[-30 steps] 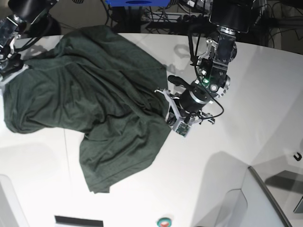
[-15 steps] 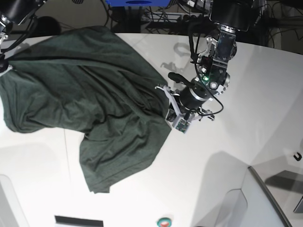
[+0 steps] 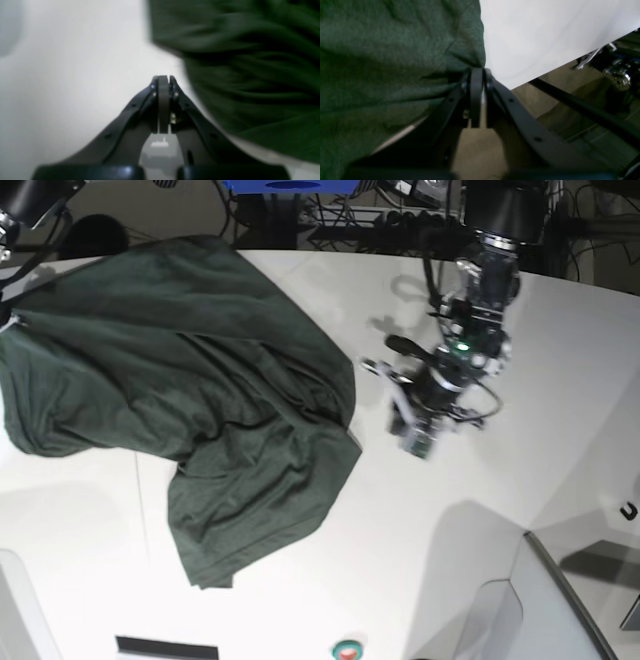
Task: Layout the t-shirt on the table in an organized manner, then fold the t-shirt properly
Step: 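Release the shirt with the left gripper and raise it, then grasp the shirt fabric with the right gripper and lift it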
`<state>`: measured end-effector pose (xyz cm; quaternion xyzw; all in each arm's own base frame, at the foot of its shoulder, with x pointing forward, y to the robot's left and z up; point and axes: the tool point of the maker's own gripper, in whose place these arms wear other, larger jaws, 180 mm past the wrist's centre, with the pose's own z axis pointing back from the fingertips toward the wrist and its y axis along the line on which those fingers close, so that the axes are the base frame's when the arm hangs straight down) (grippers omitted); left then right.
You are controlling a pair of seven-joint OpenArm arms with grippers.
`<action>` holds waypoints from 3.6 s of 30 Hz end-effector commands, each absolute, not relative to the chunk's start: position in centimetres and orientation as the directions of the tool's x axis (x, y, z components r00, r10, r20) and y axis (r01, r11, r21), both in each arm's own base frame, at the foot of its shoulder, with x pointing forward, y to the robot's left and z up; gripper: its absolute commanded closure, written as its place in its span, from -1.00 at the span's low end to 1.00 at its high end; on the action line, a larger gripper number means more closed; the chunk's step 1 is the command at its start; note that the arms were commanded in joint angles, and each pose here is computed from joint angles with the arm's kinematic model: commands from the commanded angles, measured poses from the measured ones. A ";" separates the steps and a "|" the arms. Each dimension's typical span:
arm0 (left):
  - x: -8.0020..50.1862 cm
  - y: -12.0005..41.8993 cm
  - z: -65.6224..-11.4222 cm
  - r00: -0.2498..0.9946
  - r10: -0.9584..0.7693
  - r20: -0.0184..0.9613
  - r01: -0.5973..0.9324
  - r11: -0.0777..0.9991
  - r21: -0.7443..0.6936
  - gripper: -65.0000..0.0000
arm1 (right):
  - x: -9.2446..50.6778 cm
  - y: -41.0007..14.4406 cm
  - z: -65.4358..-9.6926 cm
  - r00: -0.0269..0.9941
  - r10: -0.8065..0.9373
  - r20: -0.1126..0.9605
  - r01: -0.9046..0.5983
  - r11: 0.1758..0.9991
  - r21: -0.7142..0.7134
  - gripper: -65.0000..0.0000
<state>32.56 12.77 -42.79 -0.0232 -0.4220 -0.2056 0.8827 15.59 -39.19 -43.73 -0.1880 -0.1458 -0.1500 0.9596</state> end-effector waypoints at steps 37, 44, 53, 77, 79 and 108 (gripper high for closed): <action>17.9 41.1 -38.8 0.752 -0.200 0.628 -0.125 0.892 0.434 1.00 | 20.2 -13.8 -45.7 0.688 0.676 0.262 -0.659 0.734 -0.165 0.21; 17.9 40.9 -38.9 0.753 -0.201 0.627 -0.120 0.894 0.431 1.00 | 20.7 -13.7 -46.5 0.697 0.671 0.252 -0.658 0.739 -0.148 0.21; 17.9 40.9 -38.9 0.754 -0.201 0.626 -0.119 0.894 0.431 1.00 | 20.9 -12.6 -47.0 0.705 0.658 0.262 -0.654 0.748 -0.119 0.21; 17.4 41.2 -39.6 0.765 -0.182 0.617 -0.130 0.896 0.425 1.00 | 20.8 -12.8 -47.0 0.711 0.656 0.253 -0.650 0.750 -0.119 0.87; 17.4 41.2 -39.6 0.765 -0.182 0.617 -0.130 0.896 0.425 1.00 | 20.8 -12.9 -46.4 0.706 0.658 0.263 -0.648 0.749 -0.135 0.87; 17.4 41.3 -39.5 0.765 -0.181 0.618 -0.133 0.895 0.426 1.00 | 19.9 -12.9 -48.6 0.727 0.655 0.209 -0.654 0.752 -0.081 0.88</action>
